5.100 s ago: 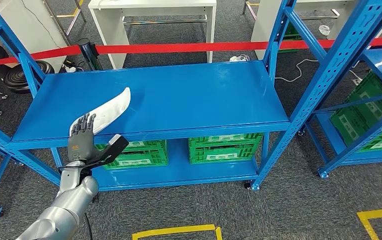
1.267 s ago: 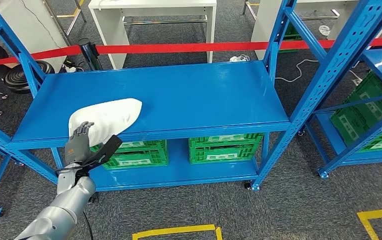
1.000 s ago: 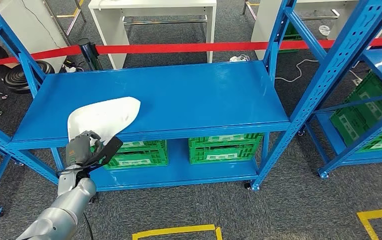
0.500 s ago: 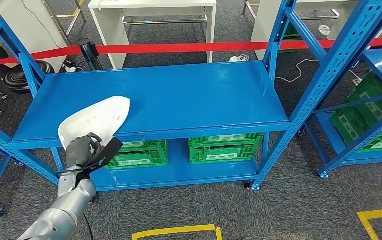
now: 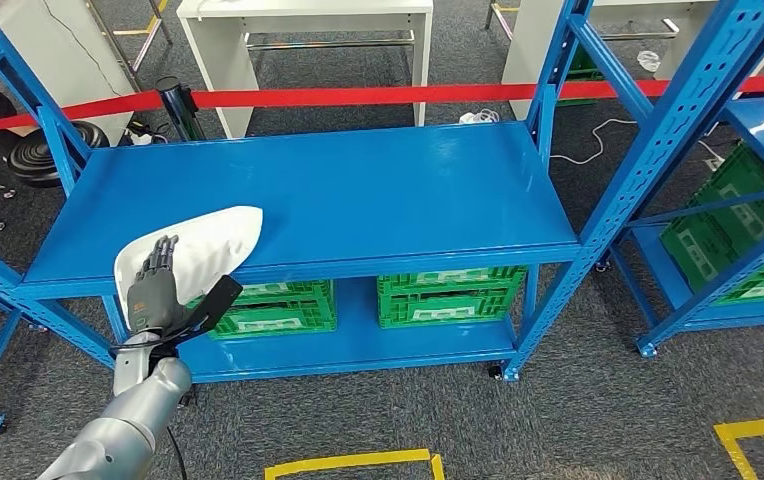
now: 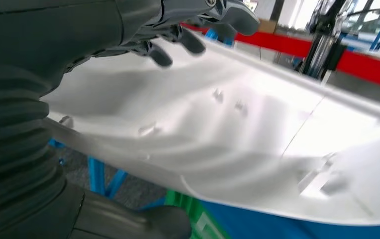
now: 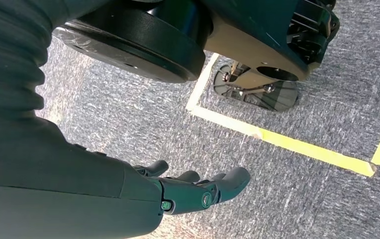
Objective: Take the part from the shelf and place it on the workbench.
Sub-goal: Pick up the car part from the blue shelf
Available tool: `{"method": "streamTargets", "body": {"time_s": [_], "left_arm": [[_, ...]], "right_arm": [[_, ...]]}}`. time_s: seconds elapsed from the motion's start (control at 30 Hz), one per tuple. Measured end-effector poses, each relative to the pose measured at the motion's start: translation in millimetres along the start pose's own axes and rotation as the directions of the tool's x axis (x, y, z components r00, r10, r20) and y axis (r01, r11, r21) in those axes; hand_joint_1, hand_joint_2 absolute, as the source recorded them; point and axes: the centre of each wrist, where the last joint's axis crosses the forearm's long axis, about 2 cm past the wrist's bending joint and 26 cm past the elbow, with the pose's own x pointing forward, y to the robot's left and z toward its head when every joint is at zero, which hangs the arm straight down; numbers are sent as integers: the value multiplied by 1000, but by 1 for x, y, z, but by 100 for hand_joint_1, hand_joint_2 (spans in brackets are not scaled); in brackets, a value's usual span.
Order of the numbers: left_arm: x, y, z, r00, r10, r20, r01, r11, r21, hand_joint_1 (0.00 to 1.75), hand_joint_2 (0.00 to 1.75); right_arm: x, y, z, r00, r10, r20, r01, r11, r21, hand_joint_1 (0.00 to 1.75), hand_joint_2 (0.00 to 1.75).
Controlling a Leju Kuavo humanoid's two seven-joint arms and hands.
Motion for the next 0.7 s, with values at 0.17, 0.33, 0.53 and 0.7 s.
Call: {"method": "streamTargets", "body": {"time_s": [0.17, 0.33, 0.53, 0.7], "left_arm": [[5, 4, -6, 999, -9, 31, 8, 999, 38, 0, 175], [7, 5, -8, 999, -12, 44, 10, 999, 50, 0, 175], [9, 5, -8, 999, -21, 30, 19, 999, 41, 0, 175], [7, 5, -8, 999, -34, -8, 34, 999, 5, 0, 175]], "right_arm": [[0, 0, 0, 1000, -10, -3, 10, 1000, -2, 0, 175], [0, 0, 0, 1000, -15, -5, 15, 1000, -6, 0, 175], [0, 2, 0, 1000, -13, -4, 13, 1000, -5, 0, 175], [0, 2, 1, 1000, -9, -3, 9, 1000, -3, 0, 175]]}}
